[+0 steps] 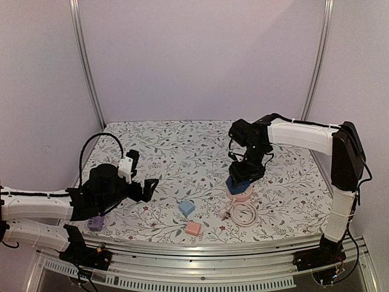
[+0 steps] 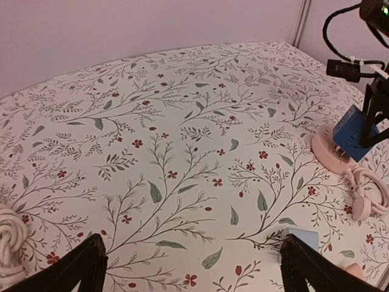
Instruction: Insert the plug
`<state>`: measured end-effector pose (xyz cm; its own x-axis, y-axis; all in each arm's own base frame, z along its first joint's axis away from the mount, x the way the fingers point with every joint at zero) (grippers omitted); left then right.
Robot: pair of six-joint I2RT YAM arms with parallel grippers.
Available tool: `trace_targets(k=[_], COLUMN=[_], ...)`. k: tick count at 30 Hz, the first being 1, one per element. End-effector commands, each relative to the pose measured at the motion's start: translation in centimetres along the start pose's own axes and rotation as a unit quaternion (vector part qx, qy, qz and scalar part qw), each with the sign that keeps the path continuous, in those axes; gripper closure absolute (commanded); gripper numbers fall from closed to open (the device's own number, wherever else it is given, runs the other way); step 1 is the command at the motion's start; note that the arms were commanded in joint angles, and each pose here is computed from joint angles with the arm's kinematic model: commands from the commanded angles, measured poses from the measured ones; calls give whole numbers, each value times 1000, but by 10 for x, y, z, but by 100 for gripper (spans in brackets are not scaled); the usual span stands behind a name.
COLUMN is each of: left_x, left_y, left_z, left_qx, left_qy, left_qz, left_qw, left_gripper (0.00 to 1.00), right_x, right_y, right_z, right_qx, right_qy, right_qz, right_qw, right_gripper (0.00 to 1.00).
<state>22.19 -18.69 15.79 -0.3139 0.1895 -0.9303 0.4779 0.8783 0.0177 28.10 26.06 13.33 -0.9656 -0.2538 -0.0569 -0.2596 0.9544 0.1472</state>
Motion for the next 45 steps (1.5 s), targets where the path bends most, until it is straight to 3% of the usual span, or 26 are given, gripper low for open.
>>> trace_targets(k=[1, 45], left_x=[5, 6], left_y=[4, 8], left_z=[3, -5], left_qx=[-7, -11], left_qy=[7, 0], left_qz=[-1, -3], left_qw=[1000, 1000], left_gripper=[1, 0], right_x=[1, -5], right_y=[-6, 2], right_z=[12, 32], right_qx=[37, 168], right_qy=[21, 35], right_qz=[1, 21], right_qw=[999, 985], right_gripper=[100, 100])
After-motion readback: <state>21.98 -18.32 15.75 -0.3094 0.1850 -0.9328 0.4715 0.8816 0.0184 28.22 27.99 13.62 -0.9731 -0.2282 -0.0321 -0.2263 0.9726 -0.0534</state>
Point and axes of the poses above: each gripper's point midway between its finger pads, its own z axis out along the fingers, its own y axis along the line the jaws close on, x = y × z, the point moved 5 cm from there along -z, back along the fingers, and after that the axes turned 6 degrees about z, right-handed, at the moved point
